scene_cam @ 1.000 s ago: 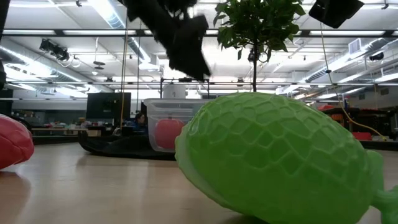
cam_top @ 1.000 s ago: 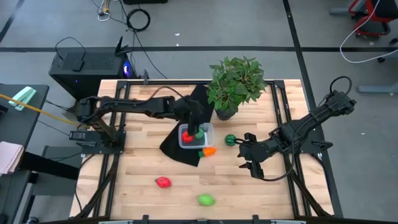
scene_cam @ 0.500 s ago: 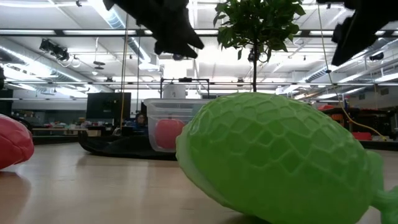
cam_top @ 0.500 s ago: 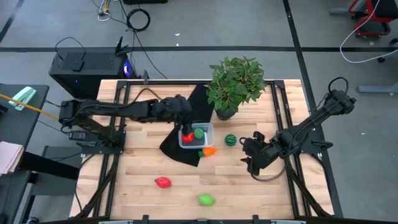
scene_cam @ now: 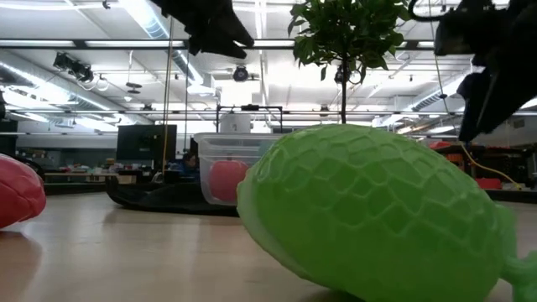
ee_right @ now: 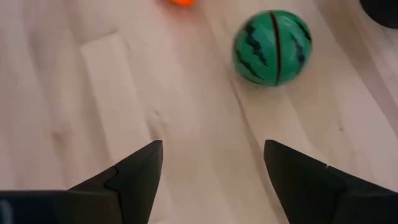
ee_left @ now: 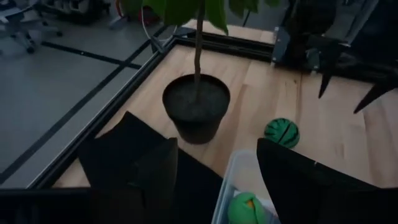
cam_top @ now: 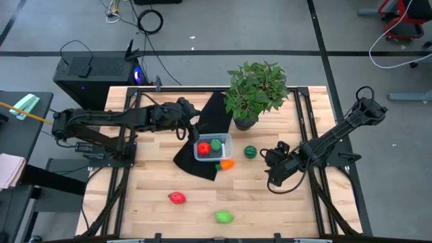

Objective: Pick and placing Produce into tupperware
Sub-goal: Put the orange carrot into the bin

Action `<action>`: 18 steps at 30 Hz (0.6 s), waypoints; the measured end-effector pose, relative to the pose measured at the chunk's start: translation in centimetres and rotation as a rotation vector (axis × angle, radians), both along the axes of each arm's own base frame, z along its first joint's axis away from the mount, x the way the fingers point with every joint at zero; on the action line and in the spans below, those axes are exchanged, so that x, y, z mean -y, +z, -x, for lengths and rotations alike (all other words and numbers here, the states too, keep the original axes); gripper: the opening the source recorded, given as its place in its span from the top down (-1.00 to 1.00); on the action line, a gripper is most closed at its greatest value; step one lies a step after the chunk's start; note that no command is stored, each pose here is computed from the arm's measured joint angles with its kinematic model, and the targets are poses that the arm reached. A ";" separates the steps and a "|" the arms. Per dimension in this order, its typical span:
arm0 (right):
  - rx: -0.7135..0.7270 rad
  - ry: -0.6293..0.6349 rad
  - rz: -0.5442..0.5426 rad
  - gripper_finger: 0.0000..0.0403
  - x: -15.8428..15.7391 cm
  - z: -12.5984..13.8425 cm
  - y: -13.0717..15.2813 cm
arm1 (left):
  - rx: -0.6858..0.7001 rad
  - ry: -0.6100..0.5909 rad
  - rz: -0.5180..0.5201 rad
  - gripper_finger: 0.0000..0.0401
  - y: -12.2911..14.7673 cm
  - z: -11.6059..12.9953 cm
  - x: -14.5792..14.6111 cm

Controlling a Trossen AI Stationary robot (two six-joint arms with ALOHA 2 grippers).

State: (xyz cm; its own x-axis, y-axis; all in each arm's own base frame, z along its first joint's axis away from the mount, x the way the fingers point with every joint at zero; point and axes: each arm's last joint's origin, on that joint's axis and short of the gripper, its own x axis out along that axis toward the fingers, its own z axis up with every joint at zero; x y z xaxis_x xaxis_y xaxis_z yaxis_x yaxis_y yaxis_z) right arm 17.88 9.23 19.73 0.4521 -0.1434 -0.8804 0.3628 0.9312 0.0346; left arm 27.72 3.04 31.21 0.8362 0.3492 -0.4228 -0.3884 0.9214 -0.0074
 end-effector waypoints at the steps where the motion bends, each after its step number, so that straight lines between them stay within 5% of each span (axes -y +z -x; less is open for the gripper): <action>1: 0.009 -0.025 -0.003 -0.44 0.2 -0.1 -0.2 | -0.029 -0.001 0.002 -0.13 -0.1 0.4 0.0; 18: 0.087 -0.214 0.039 -0.48 4.1 -1.6 -1.7 | -0.117 -0.035 -0.045 -0.09 0.1 1.8 0.3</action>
State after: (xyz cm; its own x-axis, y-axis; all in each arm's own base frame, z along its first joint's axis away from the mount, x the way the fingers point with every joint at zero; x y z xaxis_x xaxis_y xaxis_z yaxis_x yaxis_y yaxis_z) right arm 19.47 5.18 18.07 0.4819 -0.2773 -0.8312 0.5493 0.8347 0.0400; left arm 25.94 2.76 31.26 0.7944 0.3414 -0.5024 -0.3518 0.9328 0.0776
